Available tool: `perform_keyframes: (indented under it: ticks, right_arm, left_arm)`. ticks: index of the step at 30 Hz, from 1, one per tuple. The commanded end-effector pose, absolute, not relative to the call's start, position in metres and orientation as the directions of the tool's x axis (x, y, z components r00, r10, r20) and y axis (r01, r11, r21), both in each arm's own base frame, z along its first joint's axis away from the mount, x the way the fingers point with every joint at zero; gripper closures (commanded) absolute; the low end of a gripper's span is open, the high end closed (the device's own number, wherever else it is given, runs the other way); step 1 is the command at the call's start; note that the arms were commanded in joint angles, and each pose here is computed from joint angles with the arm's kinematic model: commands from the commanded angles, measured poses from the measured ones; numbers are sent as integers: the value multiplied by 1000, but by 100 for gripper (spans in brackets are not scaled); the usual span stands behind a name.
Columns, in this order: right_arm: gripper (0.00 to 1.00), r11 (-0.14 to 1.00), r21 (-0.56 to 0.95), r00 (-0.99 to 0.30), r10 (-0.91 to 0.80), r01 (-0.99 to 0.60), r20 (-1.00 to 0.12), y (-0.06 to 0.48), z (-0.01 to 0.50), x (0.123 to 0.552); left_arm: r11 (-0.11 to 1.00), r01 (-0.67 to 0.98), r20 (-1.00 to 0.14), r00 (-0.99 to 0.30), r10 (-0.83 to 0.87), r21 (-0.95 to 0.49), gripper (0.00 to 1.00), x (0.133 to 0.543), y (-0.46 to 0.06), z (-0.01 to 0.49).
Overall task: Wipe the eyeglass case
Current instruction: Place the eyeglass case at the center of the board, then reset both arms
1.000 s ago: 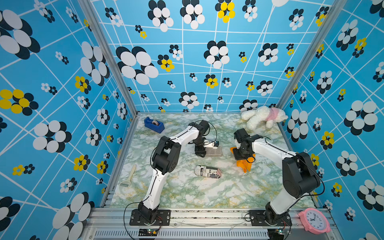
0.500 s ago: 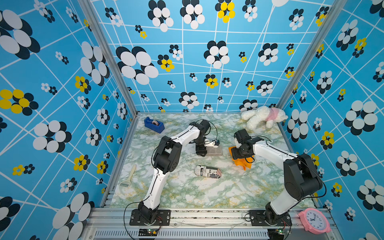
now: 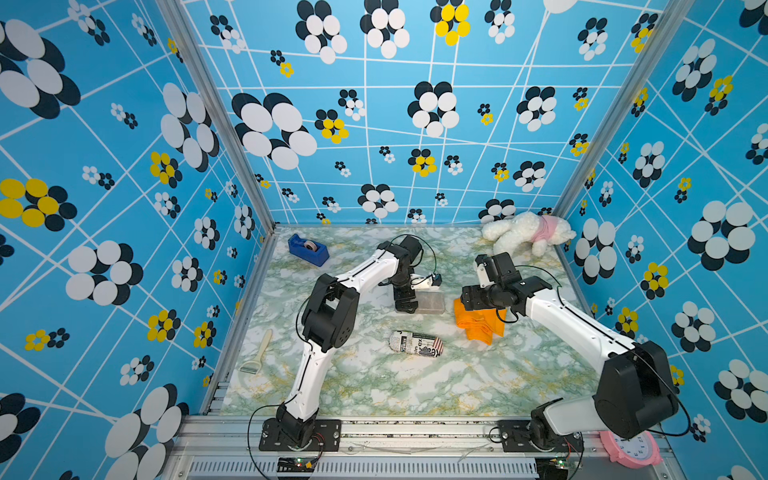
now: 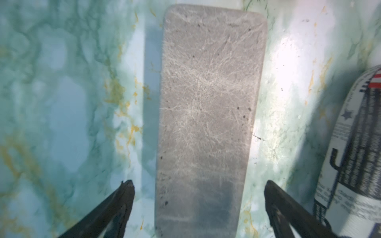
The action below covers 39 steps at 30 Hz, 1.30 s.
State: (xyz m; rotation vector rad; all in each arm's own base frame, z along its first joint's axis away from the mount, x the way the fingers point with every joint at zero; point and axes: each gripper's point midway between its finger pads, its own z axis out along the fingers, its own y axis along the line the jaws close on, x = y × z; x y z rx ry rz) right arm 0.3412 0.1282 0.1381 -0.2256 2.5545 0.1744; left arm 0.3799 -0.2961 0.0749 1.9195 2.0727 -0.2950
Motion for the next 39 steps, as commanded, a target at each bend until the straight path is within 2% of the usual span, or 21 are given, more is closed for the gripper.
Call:
perform_keyframes:
  ticks: [1,4,8,11,13,15,17,19,22,27,33,36,39]
  right_arm:
    - [0,981,39,-775,-124,-188,-619,120,170,343]
    - [0,988,-23,-677,-121,-153,-726,107,203,355]
    - [0,986,-95,-441,-147,-137,-886,94,246,369]
    - [0,984,-127,-218,-152,-124,-964,81,269,370]
    - [0,992,-108,-169,-118,-66,-979,61,271,370]
    - [0,997,-82,-178,-79,13,-981,37,255,371]
    - [0,995,-74,-178,-60,73,-982,19,229,371]
    - [0,994,-70,-186,-52,90,-981,14,205,371]
    - [0,990,-85,-216,-59,113,-975,9,173,372]
    - [0,985,-94,-242,-57,142,-968,0,138,369]
    - [0,987,-94,-209,-65,133,-976,1,116,378]
    - [0,988,-103,-221,-75,117,-972,4,107,380]
    - [0,987,-101,-232,-69,129,-970,2,103,384]
  left_arm:
    - [208,971,-571,-107,814,114,1,385,-299,145]
    - [416,907,-753,-227,617,67,1,401,-283,188]
    - [673,738,-868,-360,341,-41,1,414,-232,220]
    - [863,500,-904,-397,157,-70,1,419,-170,234]
    - [948,305,-922,-386,35,-92,1,412,-125,236]
    - [981,177,-941,-338,-15,-79,1,397,-92,232]
    - [998,69,-955,-296,21,0,1,380,-62,222]
    - [997,15,-953,-294,71,70,1,369,-45,208]
    - [992,-84,-950,-306,67,97,1,359,-20,189]
    - [995,-46,-959,-275,68,84,1,360,-17,162]
    - [999,-30,-969,-247,27,36,1,365,-16,136]
    - [997,-28,-968,-245,60,69,1,375,-14,132]
    - [1000,-29,-964,-267,-15,-8,1,382,0,115]
